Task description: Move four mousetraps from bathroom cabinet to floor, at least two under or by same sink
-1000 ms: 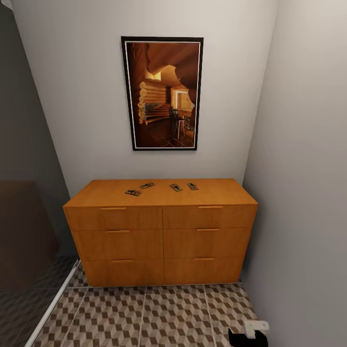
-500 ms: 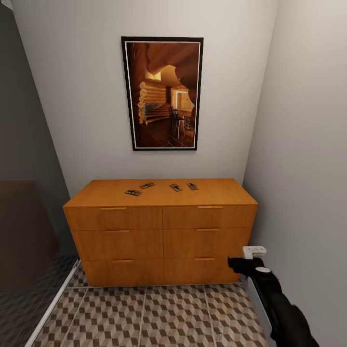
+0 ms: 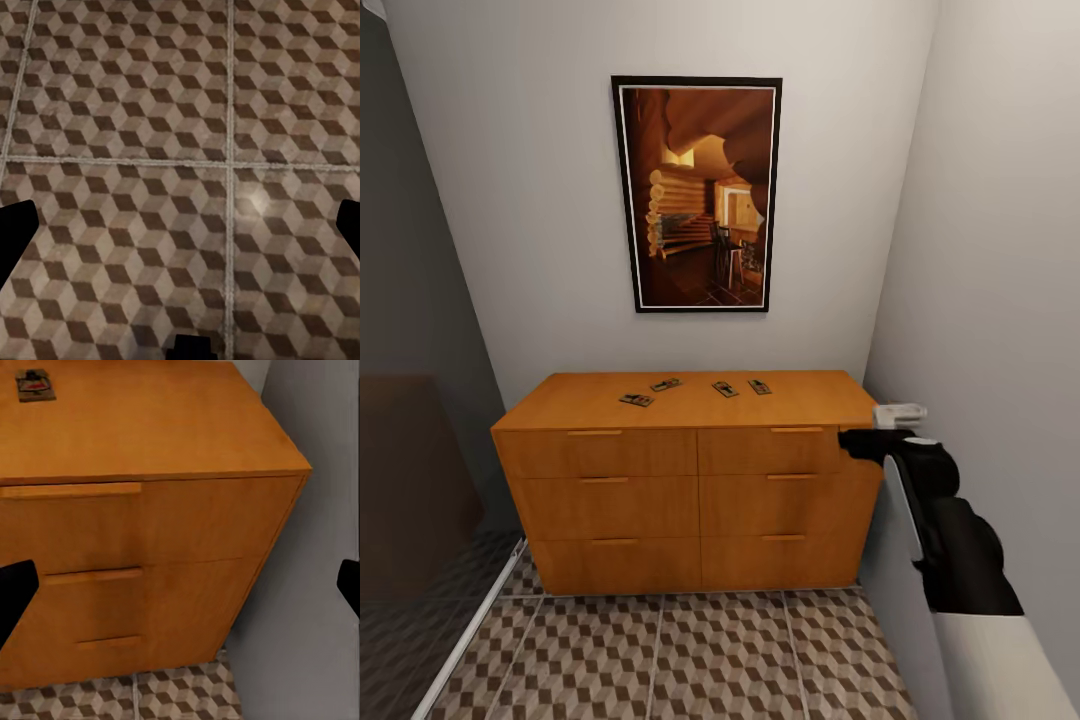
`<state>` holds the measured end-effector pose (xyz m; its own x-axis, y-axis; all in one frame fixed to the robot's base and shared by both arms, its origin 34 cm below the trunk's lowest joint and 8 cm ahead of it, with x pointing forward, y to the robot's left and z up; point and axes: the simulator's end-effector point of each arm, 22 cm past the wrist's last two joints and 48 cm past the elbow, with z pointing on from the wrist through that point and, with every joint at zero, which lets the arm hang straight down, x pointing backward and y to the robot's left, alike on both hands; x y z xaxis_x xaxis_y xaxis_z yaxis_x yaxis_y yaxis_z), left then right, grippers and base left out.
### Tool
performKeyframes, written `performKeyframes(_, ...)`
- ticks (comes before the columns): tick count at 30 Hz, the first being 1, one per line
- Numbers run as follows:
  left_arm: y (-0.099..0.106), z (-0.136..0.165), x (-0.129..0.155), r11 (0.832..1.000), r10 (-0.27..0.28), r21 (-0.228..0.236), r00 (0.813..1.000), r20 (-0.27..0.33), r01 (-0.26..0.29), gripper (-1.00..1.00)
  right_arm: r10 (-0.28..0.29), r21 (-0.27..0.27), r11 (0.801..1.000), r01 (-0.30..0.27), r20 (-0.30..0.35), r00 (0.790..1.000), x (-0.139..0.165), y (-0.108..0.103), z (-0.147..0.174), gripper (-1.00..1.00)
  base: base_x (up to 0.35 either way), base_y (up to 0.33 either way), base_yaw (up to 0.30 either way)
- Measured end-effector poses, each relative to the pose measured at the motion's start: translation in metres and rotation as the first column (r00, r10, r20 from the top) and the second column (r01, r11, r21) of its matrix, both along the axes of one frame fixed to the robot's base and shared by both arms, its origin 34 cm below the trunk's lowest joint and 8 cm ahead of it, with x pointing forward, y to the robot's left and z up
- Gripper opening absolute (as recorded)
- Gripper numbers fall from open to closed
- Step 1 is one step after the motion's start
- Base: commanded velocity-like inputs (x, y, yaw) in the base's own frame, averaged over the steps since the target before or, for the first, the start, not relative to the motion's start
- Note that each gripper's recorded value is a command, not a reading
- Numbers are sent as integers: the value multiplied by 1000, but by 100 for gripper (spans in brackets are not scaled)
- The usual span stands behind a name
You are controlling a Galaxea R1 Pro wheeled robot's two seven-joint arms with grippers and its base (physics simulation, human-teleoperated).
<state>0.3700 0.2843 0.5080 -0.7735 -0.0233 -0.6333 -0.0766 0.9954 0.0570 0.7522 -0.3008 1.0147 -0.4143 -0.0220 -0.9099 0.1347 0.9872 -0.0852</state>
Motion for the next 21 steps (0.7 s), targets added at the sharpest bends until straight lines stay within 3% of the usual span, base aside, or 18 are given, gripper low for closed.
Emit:
performKeyframes(5,-1,0,0,1000,-1,-1,1000,0,1,100,-7,0,1000,7,98,995,32,-3,79,100,0,0,0)
performKeyframes(10,0,0,0,1000,-1,-1,1000,0,1,100,-10,6,1000,9,126,992,64,-4,132,100,0,0,0)
performKeyframes(15,0,0,0,1000,-1,0,1000,0,1,100,-9,16,1000,8,84,996,101,-4,175,100,0,0,0)
performKeyframes(21,-1,0,0,1000,-2,-1,1000,-1,2,100,6,31,999,-5,-27,1000,128,1,193,100,0,0,0)
